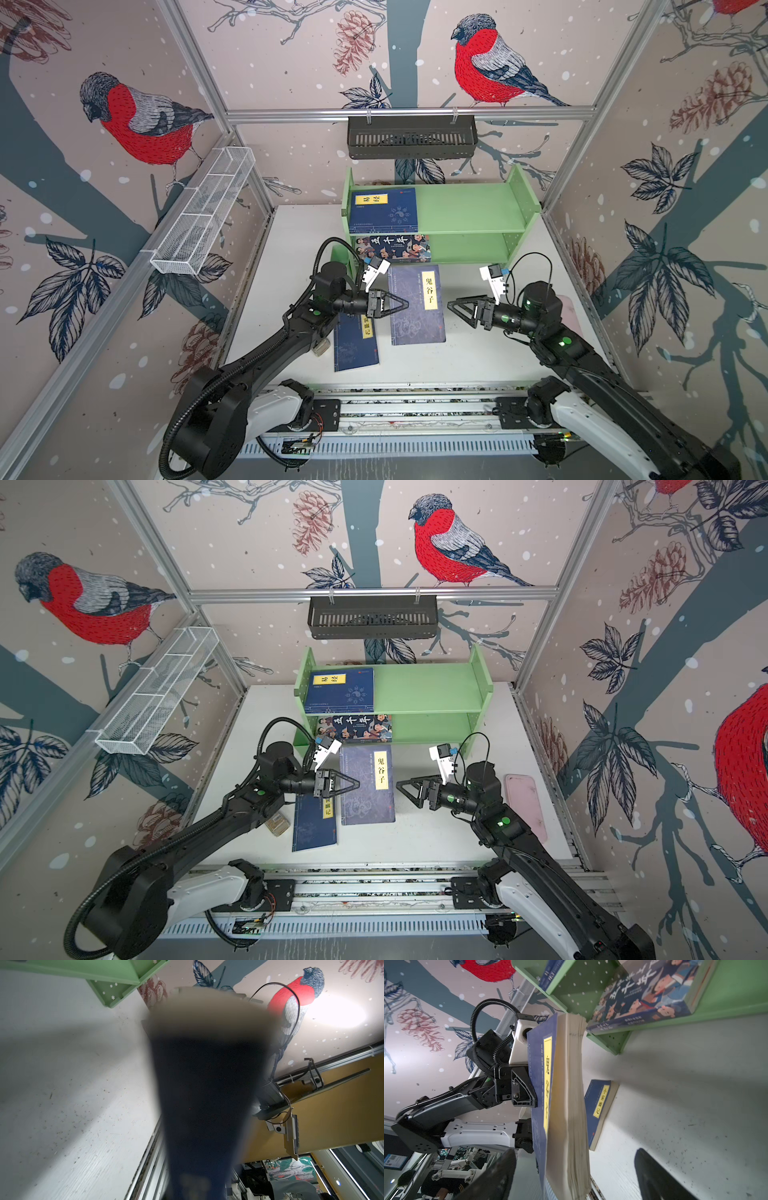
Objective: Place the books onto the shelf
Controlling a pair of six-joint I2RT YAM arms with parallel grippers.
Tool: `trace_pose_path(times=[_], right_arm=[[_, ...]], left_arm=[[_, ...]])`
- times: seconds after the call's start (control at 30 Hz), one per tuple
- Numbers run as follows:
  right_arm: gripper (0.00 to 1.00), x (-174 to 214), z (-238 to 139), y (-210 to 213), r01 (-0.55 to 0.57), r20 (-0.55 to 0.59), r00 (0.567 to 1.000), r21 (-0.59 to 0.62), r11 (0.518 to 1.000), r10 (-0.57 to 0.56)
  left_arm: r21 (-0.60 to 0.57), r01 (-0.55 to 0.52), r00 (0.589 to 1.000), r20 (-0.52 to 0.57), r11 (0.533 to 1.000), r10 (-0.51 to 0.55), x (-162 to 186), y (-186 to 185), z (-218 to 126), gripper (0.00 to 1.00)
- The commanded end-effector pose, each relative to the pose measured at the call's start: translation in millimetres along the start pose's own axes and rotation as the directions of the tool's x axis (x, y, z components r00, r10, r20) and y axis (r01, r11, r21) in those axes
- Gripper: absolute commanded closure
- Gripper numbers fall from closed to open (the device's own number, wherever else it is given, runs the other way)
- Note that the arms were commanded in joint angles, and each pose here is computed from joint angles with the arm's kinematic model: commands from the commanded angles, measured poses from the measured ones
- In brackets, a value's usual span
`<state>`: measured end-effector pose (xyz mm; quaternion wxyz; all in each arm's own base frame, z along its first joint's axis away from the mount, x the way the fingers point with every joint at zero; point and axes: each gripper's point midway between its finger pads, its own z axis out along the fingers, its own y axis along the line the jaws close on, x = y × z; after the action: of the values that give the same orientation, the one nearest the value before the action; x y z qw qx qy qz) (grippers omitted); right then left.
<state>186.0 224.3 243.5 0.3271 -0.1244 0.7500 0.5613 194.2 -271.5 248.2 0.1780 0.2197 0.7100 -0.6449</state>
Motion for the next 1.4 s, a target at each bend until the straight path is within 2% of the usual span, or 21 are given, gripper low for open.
trace_pose_path(times=[0.0, 0.07, 0.27, 0.5, 0.7, 0.9, 1.37], right_arm=[[0.04, -22.7, -7.6, 29.5, 0.042, 0.091, 0.995, -0.085, 0.995, -0.034], [0.00, -31.9, -12.0, 42.5, 0.059, 0.127, 0.991, -0.117, 0.991, -0.044], [0.00, -50.7, -20.7, 73.9, 0.084, 0.203, 0.978, -0.203, 0.976, -0.042], [0.00, -39.5, -6.2, 80.2, 0.058, 0.199, 0.980, -0.245, 0.968, -0.008], [0.00, -33.4, 7.8, 75.1, 0.045, 0.184, 0.983, -0.216, 0.975, -0.005], [0.00, -36.8, 11.9, 61.0, 0.027, 0.203, 0.979, -0.146, 0.989, 0.003], [0.00, -46.3, 24.0, 80.3, 0.046, 0.211, 0.977, -0.267, 0.963, 0.012]], left_arm=[[0.078, -0.139, 0.990, -0.006, 0.987, 0.139, -16.2, -34.2, -4.6, 1.00], [0.070, -0.176, 0.984, 0.007, 0.982, 0.176, -28.1, -42.5, -6.5, 1.00], [0.022, -0.268, 0.963, 0.038, 0.963, 0.267, -60.2, -57.0, -6.9, 1.00], [0.004, -0.235, 0.964, 0.128, 0.972, 0.233, -88.5, -61.0, -8.3, 1.00], [0.074, -0.185, 0.969, 0.180, 0.980, 0.169, -95.7, -71.4, -15.4, 1.00], [0.109, -0.190, 0.968, 0.187, 0.976, 0.168, -92.9, -80.2, -18.6, 1.00], [0.115, -0.186, 0.966, 0.206, 0.976, 0.159, -94.3, -81.7, -21.0, 1.00]])
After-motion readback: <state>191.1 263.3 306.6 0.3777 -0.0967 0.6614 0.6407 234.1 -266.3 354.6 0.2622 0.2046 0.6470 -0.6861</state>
